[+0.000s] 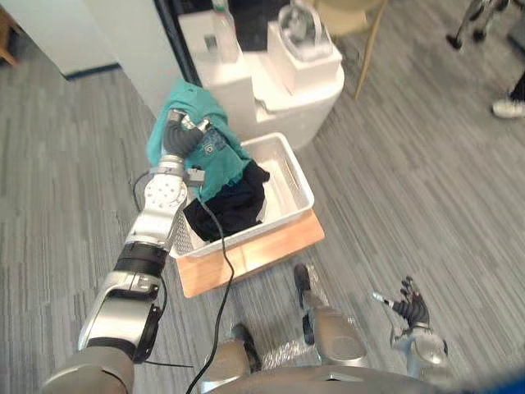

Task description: Tidy the bed and pick cloth on bed and put in laundry

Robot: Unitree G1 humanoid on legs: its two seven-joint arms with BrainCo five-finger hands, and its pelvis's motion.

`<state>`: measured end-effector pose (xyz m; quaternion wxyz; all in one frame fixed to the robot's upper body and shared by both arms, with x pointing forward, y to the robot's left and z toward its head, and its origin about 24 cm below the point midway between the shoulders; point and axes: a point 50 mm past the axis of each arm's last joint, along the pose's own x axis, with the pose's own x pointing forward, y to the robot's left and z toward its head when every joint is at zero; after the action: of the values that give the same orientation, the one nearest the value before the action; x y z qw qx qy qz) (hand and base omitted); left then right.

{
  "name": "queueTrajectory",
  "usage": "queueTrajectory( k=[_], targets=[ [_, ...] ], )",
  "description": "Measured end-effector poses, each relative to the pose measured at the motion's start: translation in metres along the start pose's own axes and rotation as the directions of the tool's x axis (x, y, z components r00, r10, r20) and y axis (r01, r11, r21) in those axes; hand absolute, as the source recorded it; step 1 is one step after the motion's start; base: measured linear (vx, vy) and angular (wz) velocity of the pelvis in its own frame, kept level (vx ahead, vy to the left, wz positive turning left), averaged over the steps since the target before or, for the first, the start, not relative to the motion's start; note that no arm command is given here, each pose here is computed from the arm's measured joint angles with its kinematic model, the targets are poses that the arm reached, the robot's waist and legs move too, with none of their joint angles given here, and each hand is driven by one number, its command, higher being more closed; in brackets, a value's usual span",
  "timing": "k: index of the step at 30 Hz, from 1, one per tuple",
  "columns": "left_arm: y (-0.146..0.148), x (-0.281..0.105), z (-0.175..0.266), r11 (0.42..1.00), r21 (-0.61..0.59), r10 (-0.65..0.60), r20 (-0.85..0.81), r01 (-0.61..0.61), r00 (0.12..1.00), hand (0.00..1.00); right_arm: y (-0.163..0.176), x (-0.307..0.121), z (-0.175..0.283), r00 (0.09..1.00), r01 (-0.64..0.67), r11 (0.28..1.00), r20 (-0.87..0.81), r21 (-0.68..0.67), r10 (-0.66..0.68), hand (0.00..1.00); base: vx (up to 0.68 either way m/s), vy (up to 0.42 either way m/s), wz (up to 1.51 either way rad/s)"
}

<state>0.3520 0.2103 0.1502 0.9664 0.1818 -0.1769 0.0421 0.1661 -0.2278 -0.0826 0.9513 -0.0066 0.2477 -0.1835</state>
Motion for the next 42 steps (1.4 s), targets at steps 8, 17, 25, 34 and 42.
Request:
queueTrajectory(
  k=[8,17,25,34,42],
  targets=[
    [-0.053,-0.011,-0.014,0.987,-0.037,-0.157,-0.058,0.155,0.986,1.00,0.004,0.010,0.005,1.000,0.009,1.000,0.009,0.028,-0.009,0.00,-0.01,0.035,-0.12],
    [-0.111,-0.081,-0.062,0.946,-0.194,-0.307,-0.296,0.258,0.905,0.00,0.009,0.015,0.004,1.000,0.007,1.000,-0.002,0.022,-0.007,0.00,0.00,-0.003,0.02],
    [-0.074,-0.084,-0.085,0.998,-0.035,-0.059,-0.408,0.049,0.911,0.00,0.007,0.015,0.001,1.000,0.003,1.000,-0.012,0.003,-0.003,0.00,0.00,-0.008,0.02],
    [-0.006,-0.059,-0.060,0.949,-0.029,0.295,-0.267,-0.313,0.918,0.00,0.002,0.010,-0.008,0.999,0.010,1.000,-0.040,-0.005,-0.010,0.00,0.01,-0.024,0.20],
    [0.014,-0.104,-0.058,0.877,-0.193,0.383,-0.273,-0.440,0.883,0.00,-0.011,-0.019,-0.054,0.973,0.006,0.998,-0.229,-0.069,-0.022,0.00,0.03,0.000,0.23]
  ],
)
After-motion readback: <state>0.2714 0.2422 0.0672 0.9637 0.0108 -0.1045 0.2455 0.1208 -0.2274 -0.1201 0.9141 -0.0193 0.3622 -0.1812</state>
